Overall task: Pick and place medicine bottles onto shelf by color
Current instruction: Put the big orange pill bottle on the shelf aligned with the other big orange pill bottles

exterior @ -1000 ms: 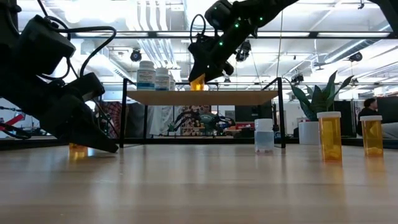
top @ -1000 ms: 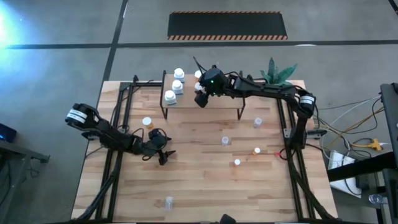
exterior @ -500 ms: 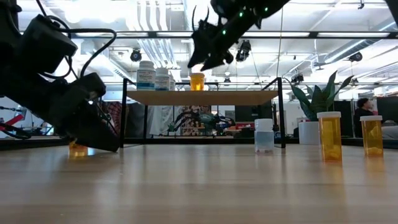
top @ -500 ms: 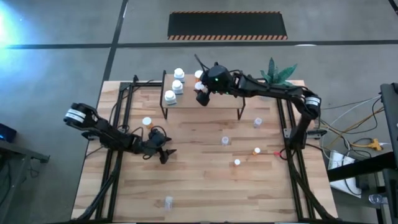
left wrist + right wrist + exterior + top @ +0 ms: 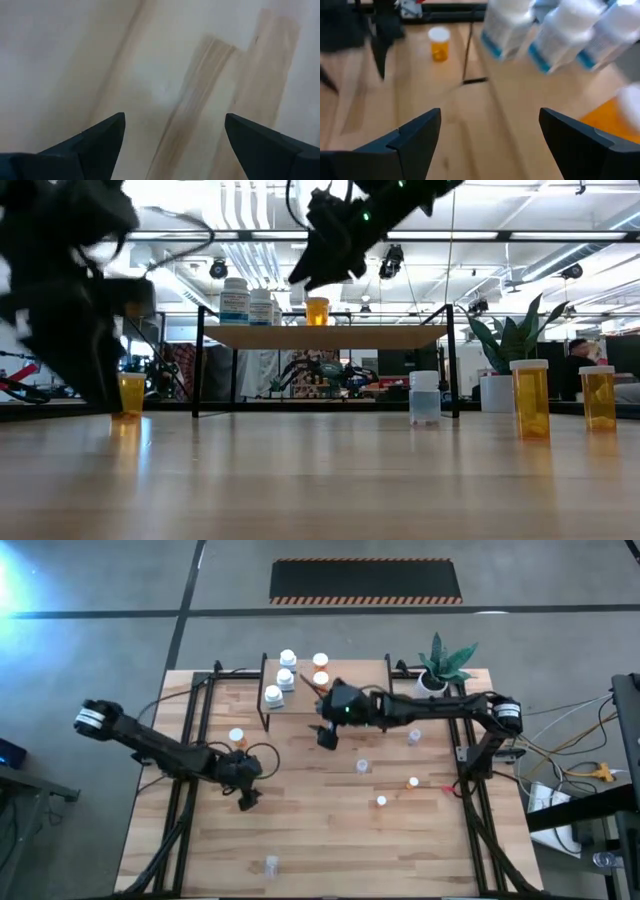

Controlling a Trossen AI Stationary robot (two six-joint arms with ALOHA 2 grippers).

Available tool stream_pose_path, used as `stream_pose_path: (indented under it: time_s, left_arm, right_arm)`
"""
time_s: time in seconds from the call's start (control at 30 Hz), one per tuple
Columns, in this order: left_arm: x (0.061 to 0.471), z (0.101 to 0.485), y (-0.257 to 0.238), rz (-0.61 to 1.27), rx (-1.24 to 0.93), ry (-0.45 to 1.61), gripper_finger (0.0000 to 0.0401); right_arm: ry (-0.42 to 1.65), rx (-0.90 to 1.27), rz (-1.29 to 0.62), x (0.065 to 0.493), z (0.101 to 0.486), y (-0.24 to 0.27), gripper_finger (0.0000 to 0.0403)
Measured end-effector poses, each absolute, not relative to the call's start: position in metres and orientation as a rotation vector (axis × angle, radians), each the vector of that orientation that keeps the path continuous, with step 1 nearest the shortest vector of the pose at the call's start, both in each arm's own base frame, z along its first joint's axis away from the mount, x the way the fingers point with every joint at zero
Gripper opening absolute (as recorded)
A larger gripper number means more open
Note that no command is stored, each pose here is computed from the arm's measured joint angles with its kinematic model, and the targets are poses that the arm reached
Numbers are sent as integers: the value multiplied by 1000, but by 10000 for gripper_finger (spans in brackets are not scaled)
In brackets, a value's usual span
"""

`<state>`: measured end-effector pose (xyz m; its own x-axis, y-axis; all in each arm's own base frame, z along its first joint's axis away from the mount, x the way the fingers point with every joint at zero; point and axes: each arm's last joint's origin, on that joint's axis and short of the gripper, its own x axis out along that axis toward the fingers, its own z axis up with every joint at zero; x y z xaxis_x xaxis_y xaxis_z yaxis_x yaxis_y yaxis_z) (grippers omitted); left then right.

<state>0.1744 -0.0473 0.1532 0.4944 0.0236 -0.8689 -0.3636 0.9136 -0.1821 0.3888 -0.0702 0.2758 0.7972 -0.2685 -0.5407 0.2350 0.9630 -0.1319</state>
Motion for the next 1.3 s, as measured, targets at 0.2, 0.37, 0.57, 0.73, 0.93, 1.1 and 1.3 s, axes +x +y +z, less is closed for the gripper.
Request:
stream_pose_path:
  time_s: [0.2, 0.37, 0.57, 0.73, 0.93, 1.1, 1.3]
  left_arm:
    - [160, 221, -39, 433, -361, 1100, 327]
    - [144, 246, -23, 687, -446, 1071, 327]
    - [140, 234, 7, 877, -511, 1084, 327]
    - [144, 217, 34, 974, -546, 1080, 327]
    - [153, 206, 57, 982, -561, 1084, 327]
    - [158, 193, 63, 1017, -534, 1131, 327]
    - [165, 182, 66, 1012, -514, 1171, 327]
  right_arm:
    - [566, -2, -234, 384, 235, -45, 327]
    - [543, 2, -183, 378, 213, -22, 327]
    - [519, -27, -111, 370, 197, 4, 327]
    - [507, -34, -72, 366, 192, 19, 327]
    - [504, -65, -11, 364, 192, 40, 327]
    - [504, -92, 29, 363, 191, 54, 327]
    - [510, -98, 48, 361, 191, 61, 327]
